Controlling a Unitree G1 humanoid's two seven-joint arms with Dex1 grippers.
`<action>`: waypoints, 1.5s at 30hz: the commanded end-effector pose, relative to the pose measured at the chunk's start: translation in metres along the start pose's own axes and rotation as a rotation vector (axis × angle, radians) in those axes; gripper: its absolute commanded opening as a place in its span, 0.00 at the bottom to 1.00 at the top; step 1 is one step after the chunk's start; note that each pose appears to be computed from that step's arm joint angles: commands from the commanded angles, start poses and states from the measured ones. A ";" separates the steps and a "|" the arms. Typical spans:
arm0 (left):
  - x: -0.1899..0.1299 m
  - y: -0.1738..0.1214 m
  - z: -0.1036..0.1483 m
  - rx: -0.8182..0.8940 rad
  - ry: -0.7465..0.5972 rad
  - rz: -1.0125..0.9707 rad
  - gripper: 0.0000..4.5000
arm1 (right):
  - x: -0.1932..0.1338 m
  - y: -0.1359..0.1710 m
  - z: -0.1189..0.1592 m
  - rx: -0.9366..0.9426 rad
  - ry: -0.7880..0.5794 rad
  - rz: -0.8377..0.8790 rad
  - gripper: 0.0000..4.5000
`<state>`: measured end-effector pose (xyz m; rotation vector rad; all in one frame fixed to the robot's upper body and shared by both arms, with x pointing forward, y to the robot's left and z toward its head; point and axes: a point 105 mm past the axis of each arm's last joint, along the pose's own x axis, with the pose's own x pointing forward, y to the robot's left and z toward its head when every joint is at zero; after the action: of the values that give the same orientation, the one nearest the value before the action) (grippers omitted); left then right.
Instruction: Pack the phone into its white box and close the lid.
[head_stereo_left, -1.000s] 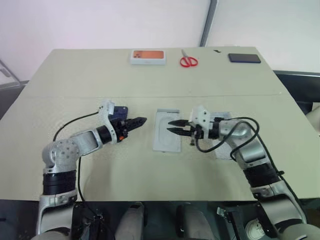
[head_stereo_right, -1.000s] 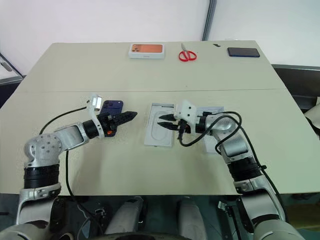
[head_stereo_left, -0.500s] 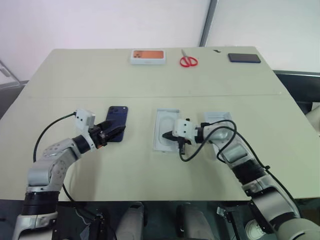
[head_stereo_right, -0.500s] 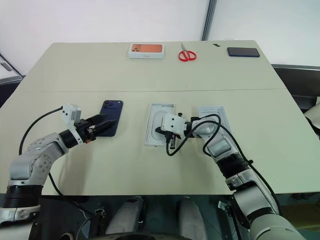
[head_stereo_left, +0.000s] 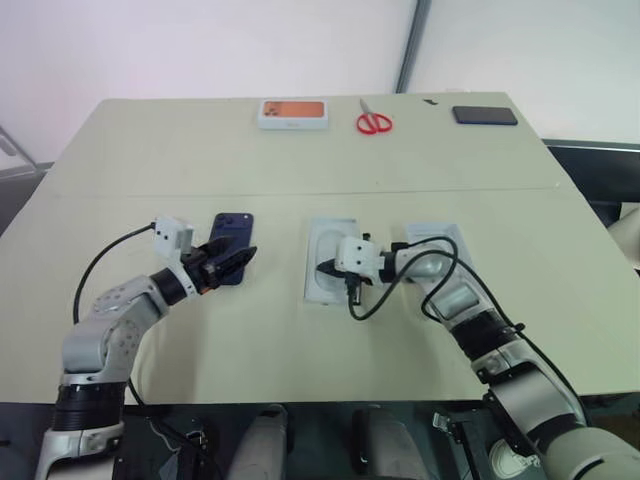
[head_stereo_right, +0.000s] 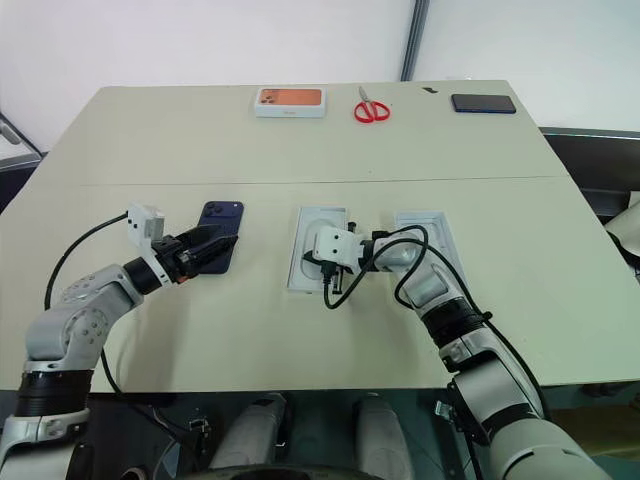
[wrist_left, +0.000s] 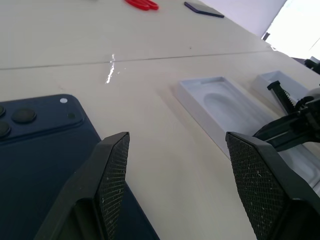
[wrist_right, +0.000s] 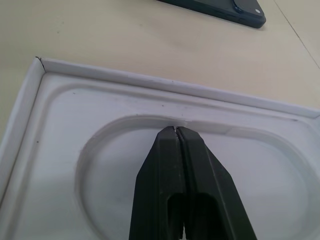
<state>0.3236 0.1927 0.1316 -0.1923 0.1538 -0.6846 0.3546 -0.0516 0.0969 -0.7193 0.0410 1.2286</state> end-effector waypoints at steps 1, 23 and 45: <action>-0.010 0.017 0.015 -0.005 -0.016 0.062 0.72 | -0.010 -0.023 0.024 0.000 -0.090 -0.098 0.01; -0.017 0.081 -0.020 -0.422 0.229 0.128 0.72 | 0.085 -0.013 0.089 -0.116 -0.090 -0.088 0.01; 0.010 0.048 -0.056 -0.490 0.410 -0.072 0.72 | 0.105 -0.015 0.064 -0.095 0.094 -0.124 0.01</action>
<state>0.3668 0.2333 0.1017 -0.4736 0.5410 -0.7078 0.3820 0.0631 0.0990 -0.8286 0.0526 1.0861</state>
